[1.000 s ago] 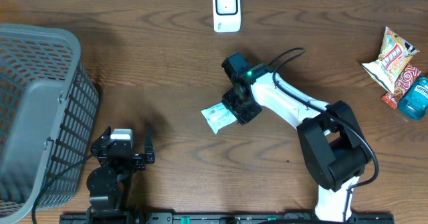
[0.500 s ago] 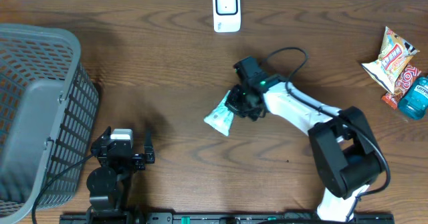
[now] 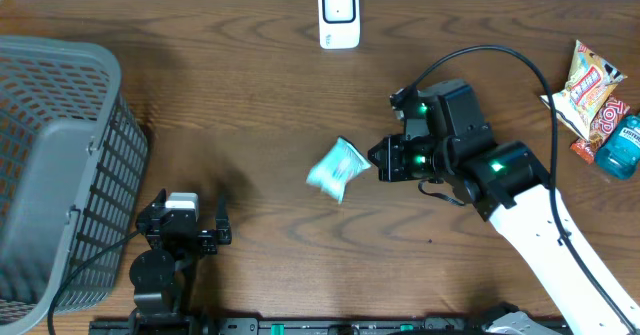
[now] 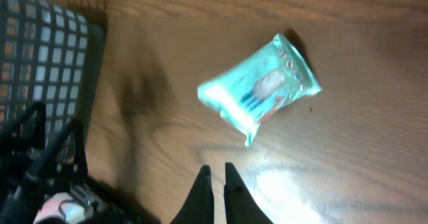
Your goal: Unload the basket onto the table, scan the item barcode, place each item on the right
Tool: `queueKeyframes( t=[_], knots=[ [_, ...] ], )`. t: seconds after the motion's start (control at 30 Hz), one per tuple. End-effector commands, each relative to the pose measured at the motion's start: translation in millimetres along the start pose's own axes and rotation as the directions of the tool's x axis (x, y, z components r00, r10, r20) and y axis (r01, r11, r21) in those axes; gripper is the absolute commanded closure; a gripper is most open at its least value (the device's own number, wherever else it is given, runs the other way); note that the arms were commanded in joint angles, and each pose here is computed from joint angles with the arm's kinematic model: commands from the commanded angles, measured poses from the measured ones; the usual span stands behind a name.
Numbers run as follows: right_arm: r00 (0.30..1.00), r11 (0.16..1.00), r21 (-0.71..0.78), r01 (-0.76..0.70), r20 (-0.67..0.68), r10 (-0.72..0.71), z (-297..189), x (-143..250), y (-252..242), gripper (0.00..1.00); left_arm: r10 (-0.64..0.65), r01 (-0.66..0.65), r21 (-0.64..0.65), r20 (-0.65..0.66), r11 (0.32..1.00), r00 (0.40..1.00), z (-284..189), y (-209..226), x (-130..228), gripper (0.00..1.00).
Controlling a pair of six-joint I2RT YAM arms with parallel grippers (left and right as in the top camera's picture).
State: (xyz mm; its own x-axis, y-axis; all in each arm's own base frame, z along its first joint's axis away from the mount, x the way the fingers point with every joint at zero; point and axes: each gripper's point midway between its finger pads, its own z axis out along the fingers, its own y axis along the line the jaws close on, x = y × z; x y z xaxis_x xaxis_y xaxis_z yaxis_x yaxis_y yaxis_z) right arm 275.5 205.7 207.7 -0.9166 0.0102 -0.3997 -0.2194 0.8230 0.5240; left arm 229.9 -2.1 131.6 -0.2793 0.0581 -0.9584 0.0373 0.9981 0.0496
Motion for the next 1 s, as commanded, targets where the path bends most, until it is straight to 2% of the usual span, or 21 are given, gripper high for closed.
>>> queueKeyframes(
  t=[0.0, 0.03, 0.07, 0.13, 0.17, 0.2, 0.23, 0.3, 0.37, 0.5, 0.57, 0.67, 0.77, 0.87, 0.9, 0.97],
  knots=[
    [0.998, 0.998, 0.034, 0.051, 0.033, -0.052, -5, -4, -3, 0.93, 0.009, -0.009, 0.004, -0.036, 1.0, 0.999, 1, -1, 12, 0.02],
    [0.996, 0.995, 0.069, 0.072, 0.051, -0.076, -3, -9, -8, 0.79, 0.009, -0.009, 0.004, -0.036, 1.0, 0.999, 1, -1, 12, 0.02],
    [0.991, 0.987, 0.117, 0.108, 0.07, -0.116, 5, -16, -17, 0.51, 0.009, -0.009, 0.004, -0.036, 1.0, 0.999, 1, -1, 12, 0.02],
    [0.997, 0.988, 0.141, 0.056, 0.041, -0.062, 27, -14, -29, 0.34, 0.009, -0.009, 0.004, -0.036, 1.0, 0.999, 1, -1, 12, 0.02],
    [0.999, 0.987, 0.155, -0.031, 0.018, 0.029, 38, -10, -36, 0.39, 0.009, -0.009, 0.004, -0.036, 1.0, 0.999, 1, -1, 12, 0.02],
    [0.981, 0.966, 0.182, -0.186, -0.014, 0.191, 56, -1, -44, 0.54, 0.009, -0.009, 0.004, -0.036, 1.0, 0.999, 1, -1, 12, 0.02],
    [0.953, 0.935, 0.205, -0.289, -0.027, 0.301, 72, 5, -49, 0.57, 0.009, -0.009, 0.004, -0.036, 1.0, 0.999, 1, -1, 12, 0.02],
    [0.936, 0.919, 0.197, -0.34, -0.027, 0.352, 109, 3, -48, 0.52, 0.009, -0.009, 0.004, -0.036, 1.0, 0.999, 1, -1, 12, 0.02],
    [0.908, 0.9, 0.182, -0.396, -0.065, 0.413, 141, 11, -41, 0.53, 0.009, -0.009, 0.004, -0.036, 1.0, 0.999, 1, -1, 12, 0.02],
    [0.88, 0.882, 0.183, -0.433, -0.127, 0.458, 172, 24, -28, 0.34, 0.009, -0.009, 0.004, -0.036, 1.0, 0.999, 1, -1, 12, 0.02],
    [0.889, 0.894, 0.152, -0.422, -0.122, 0.441, 178, 17, -12, 0.3, 0.009, -0.009, 0.004, -0.036, 1.0, 0.999, 1, -1, 12, 0.02],
    [0.908, 0.91, 0.107, -0.4, -0.092, 0.41, 182, 7, 1, 0.33, 0.009, -0.009, 0.004, -0.036, 1.0, 0.999, 1, -1, 12, 0.02],
    [0.913, 0.915, 0.193, -0.356, -0.14, 0.384, 187, 32, -9, 0.41, 0.009, -0.009, 0.004, -0.036, 1.0, 0.999, 1, -1, 12, 0.02],
    [0.936, 0.937, 0.281, -0.207, -0.222, 0.274, 187, 62, -19, 0.41, 0.009, -0.009, 0.004, -0.036, 1.0, 0.999, 1, -1, 12, 0.02],
    [0.943, 0.95, 0.288, -0.116, -0.269, 0.197, 186, 73, -20, 0.4, 0.009, -0.009, 0.004, -0.036, 1.0, 0.999, 1, -1, 12, 0.02],
    [0.938, 0.942, 0.329, -0.071, -0.299, 0.175, 183, 84, -28, 0.41, 0.009, -0.009, 0.004, -0.036, 1.0, 0.999, 1, -1, 12, 0.02]
  ],
)
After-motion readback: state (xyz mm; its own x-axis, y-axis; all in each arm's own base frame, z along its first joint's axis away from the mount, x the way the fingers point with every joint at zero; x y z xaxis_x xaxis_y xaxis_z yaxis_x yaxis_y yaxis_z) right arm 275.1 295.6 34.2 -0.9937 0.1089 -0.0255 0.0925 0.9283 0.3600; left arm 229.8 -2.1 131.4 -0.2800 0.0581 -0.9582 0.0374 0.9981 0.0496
